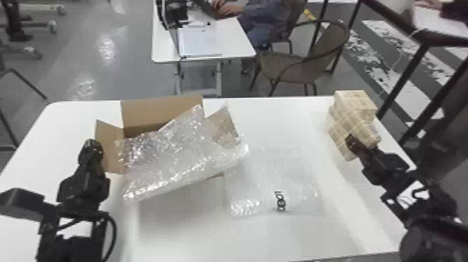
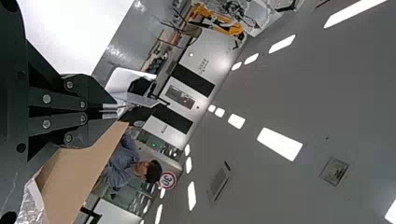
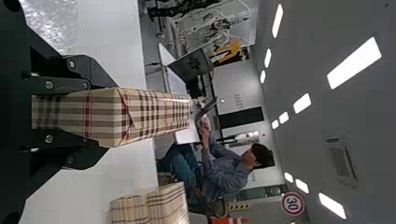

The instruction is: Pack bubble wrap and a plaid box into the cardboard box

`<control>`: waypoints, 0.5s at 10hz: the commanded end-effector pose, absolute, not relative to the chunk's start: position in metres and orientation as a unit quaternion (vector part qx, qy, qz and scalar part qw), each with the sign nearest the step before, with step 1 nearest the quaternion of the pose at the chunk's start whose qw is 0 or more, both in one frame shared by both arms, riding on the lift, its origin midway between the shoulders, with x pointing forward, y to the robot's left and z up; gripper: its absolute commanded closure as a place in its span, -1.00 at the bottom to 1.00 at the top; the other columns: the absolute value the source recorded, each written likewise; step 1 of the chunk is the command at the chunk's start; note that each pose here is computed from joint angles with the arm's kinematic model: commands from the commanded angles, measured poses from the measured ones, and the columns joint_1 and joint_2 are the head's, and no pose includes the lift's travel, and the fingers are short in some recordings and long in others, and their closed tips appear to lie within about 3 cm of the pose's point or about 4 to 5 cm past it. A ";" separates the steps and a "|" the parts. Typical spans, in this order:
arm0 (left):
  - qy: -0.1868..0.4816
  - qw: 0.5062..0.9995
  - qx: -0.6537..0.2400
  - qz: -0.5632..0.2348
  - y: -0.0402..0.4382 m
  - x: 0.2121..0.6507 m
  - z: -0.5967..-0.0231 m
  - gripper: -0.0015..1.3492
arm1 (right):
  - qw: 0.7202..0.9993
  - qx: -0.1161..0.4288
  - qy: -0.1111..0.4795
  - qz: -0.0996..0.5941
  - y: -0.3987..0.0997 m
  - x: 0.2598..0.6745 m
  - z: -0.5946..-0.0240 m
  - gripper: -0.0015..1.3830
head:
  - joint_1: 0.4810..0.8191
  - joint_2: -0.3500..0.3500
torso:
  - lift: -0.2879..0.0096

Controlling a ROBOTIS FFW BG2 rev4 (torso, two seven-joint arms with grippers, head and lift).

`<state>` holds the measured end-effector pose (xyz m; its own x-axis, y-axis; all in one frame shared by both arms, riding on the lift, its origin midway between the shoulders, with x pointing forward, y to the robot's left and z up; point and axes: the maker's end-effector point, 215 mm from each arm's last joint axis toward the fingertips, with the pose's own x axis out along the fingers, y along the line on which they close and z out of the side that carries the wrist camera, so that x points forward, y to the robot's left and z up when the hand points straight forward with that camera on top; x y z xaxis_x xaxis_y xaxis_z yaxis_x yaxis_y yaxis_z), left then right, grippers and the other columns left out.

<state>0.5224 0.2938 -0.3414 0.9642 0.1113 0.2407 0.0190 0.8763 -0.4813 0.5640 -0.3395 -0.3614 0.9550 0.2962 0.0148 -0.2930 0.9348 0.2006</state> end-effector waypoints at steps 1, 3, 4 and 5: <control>-0.132 0.959 -0.248 0.025 0.294 0.523 -0.341 0.78 | 0.979 0.096 -0.053 0.172 -0.304 0.568 -0.287 0.49 | 0.27 -0.15 | 0.19; -0.133 0.959 -0.248 0.021 0.292 0.525 -0.340 0.78 | 0.965 0.119 -0.086 0.219 -0.257 0.572 -0.231 0.49 | 0.27 -0.05 | 0.19; -0.133 0.959 -0.248 0.021 0.292 0.525 -0.340 0.78 | 0.953 0.142 -0.093 0.251 -0.221 0.574 -0.218 0.49 | 0.16 0.03 | 0.19; -0.132 0.959 -0.249 0.021 0.292 0.526 -0.341 0.78 | 0.938 0.161 -0.089 0.295 -0.176 0.574 -0.210 0.49 | 0.06 0.12 | 0.19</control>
<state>0.5252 0.2922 -0.3408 0.9640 0.1071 0.2434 0.0243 0.8759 -0.4818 0.5747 -0.2047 -0.2161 0.8410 0.4789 0.2516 -0.5329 0.8135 0.2329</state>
